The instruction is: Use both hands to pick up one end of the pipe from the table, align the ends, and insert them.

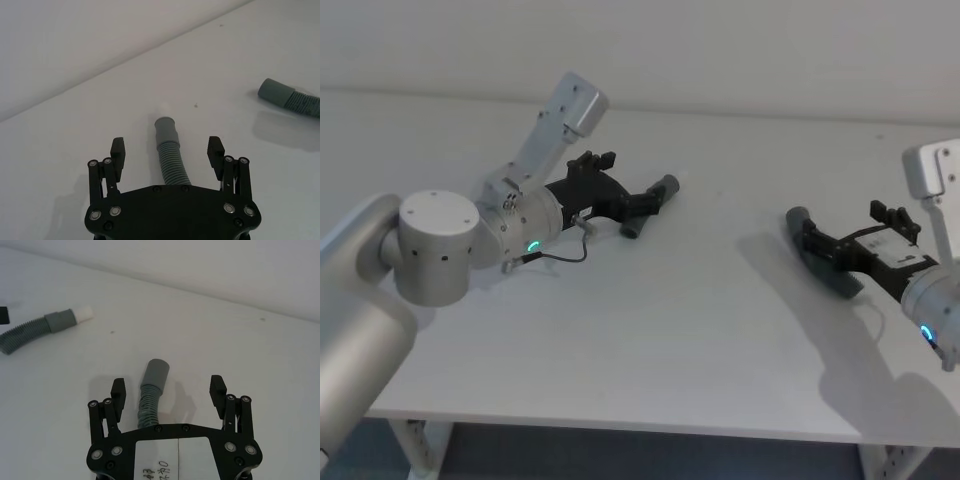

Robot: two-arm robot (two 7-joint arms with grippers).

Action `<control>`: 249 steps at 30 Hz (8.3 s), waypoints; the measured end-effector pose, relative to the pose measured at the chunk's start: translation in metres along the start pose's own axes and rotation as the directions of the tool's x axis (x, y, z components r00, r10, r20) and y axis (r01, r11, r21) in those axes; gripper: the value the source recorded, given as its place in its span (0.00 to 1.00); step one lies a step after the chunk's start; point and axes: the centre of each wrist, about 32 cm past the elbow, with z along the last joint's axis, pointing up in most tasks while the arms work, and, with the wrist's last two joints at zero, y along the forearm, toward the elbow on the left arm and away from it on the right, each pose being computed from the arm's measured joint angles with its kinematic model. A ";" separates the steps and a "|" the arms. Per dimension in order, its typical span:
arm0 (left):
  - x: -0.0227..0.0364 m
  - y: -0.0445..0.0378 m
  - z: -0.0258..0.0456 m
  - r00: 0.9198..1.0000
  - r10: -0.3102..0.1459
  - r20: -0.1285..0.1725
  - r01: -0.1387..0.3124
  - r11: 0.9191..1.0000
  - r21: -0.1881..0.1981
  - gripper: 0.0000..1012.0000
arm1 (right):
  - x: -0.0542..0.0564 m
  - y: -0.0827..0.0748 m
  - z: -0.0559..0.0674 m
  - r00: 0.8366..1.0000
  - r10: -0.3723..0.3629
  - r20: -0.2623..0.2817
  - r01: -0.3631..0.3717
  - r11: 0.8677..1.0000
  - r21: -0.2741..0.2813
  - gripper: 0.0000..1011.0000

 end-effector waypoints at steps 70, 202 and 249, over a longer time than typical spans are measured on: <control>0.0219 -0.0431 -0.0057 0.995 -0.095 0.020 0.092 0.987 0.132 0.99 | -0.005 0.032 0.002 0.999 0.030 -0.026 -0.035 0.983 -0.180 0.99; 0.0281 0.0162 0.0776 0.107 -0.072 0.992 0.252 0.967 0.043 0.29 | 0.106 -0.015 -0.041 0.633 -0.101 0.768 -0.428 0.781 0.455 0.27; 0.0174 0.0416 0.1008 -0.110 0.129 0.986 0.337 0.938 -0.085 0.29 | 0.128 -0.009 -0.008 0.385 -0.171 0.907 -0.552 0.745 0.375 0.27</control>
